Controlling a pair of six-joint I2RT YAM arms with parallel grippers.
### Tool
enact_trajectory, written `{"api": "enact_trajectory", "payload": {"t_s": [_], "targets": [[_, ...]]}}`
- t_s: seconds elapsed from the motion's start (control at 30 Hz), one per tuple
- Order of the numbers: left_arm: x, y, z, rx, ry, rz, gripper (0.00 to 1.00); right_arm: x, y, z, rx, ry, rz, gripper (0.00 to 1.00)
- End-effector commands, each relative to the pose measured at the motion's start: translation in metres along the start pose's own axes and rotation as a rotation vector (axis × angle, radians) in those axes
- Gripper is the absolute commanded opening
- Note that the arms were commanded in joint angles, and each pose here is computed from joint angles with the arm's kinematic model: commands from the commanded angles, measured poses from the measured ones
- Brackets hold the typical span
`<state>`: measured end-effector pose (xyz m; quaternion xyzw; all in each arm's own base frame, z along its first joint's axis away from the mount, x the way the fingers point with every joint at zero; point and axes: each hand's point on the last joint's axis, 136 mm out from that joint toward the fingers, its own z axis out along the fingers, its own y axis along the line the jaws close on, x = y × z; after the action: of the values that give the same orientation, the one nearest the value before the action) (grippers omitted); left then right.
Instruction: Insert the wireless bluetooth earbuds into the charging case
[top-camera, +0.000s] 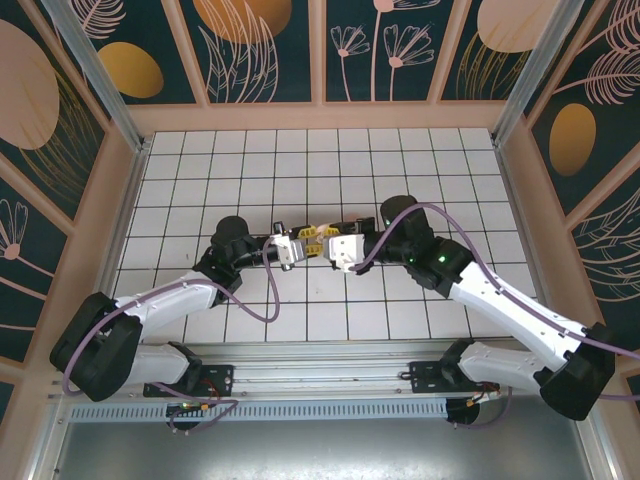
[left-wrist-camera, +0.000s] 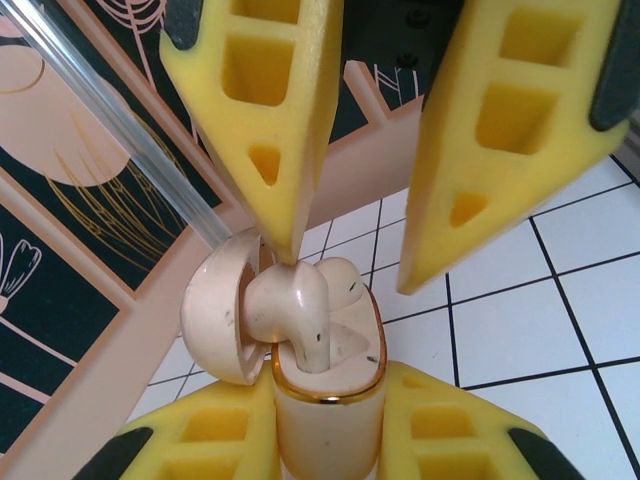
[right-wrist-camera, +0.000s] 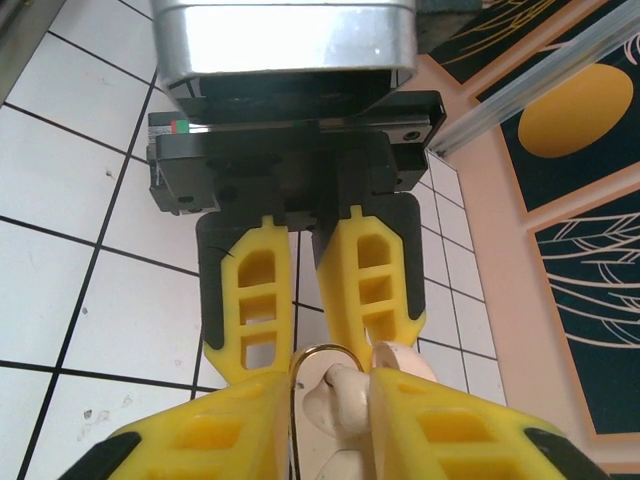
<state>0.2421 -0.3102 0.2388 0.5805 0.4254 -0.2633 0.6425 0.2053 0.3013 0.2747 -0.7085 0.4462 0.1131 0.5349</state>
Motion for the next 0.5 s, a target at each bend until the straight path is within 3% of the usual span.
{"api": "enact_trajectory", "payload": {"t_s": [0.0,0.47], "targets": [[-0.026,0.007,-0.001,-0.009,-0.073,0.042,0.20,-0.001,0.000,-0.004,-0.007,0.025,0.046,0.26],[-0.027,0.007,0.000,-0.004,-0.081,0.029,0.20,-0.015,-0.004,-0.012,0.034,-0.047,-0.029,0.31]]}}
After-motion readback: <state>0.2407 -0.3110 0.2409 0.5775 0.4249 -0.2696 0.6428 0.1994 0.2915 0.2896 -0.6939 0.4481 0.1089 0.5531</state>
